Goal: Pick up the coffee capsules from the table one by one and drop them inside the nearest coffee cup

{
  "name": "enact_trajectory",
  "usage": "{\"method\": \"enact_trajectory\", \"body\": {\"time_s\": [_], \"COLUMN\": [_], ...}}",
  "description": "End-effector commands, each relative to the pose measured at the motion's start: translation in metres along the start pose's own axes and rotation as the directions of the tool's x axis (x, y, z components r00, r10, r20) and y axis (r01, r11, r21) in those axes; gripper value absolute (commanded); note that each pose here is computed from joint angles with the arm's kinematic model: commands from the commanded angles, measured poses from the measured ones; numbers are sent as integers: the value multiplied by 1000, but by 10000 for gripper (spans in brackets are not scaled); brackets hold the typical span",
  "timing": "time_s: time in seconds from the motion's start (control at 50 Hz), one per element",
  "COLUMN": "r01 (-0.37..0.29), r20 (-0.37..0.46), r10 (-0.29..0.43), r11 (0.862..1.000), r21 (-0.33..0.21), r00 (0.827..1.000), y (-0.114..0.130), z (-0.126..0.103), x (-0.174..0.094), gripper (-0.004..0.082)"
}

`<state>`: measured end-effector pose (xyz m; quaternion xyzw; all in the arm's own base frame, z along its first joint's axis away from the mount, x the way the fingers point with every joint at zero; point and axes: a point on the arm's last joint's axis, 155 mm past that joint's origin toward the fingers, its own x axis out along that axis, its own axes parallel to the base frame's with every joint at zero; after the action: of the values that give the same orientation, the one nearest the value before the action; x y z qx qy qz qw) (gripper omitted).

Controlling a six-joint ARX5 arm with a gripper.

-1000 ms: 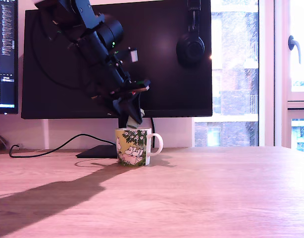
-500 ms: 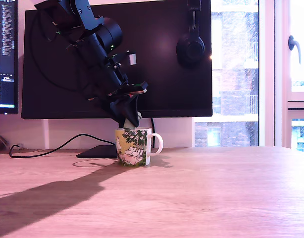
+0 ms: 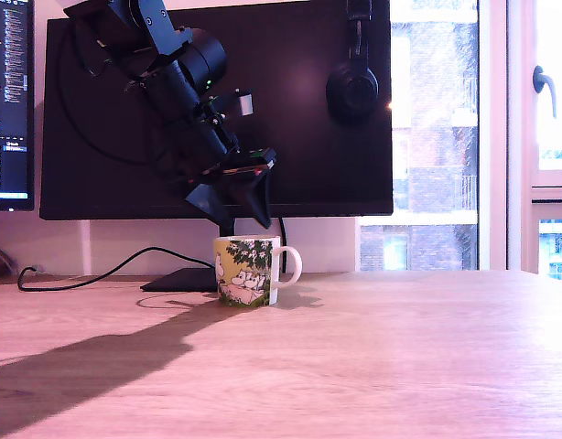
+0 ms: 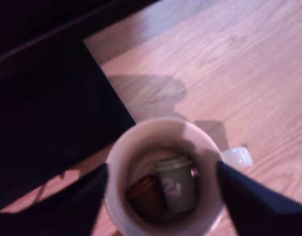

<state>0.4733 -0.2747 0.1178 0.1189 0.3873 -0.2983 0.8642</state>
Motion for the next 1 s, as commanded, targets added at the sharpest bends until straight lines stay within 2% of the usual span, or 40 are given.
{"method": "enact_trajectory", "body": {"time_s": [0.0,0.08,0.14,0.18,0.22,0.4,0.58,0.76,0.98], "r01": [4,13,11,14,18,33,34,11,-22], "r20": [-2,17,34,41,47,77,151,200,263], "r10": [-4,-13,-12,-14,-18,-33,-32,-1,60], "r11": [1000,1000,1000,1000,1000,999,999,999,989], "r21": [0,2,5,6,7,2,-10,-50,-146], "r00": [1000,1000,999,999,999,996,988,980,963], "y": [0,-3,-3,-4,-5,-4,-1,11,33], "z": [0,7,13,16,18,24,24,0,-41], "x": [1,-9,-16,-21,-26,-41,-57,-75,-100], "gripper": [564,343,137,36,-28,-19,-19,-19,-19]}}
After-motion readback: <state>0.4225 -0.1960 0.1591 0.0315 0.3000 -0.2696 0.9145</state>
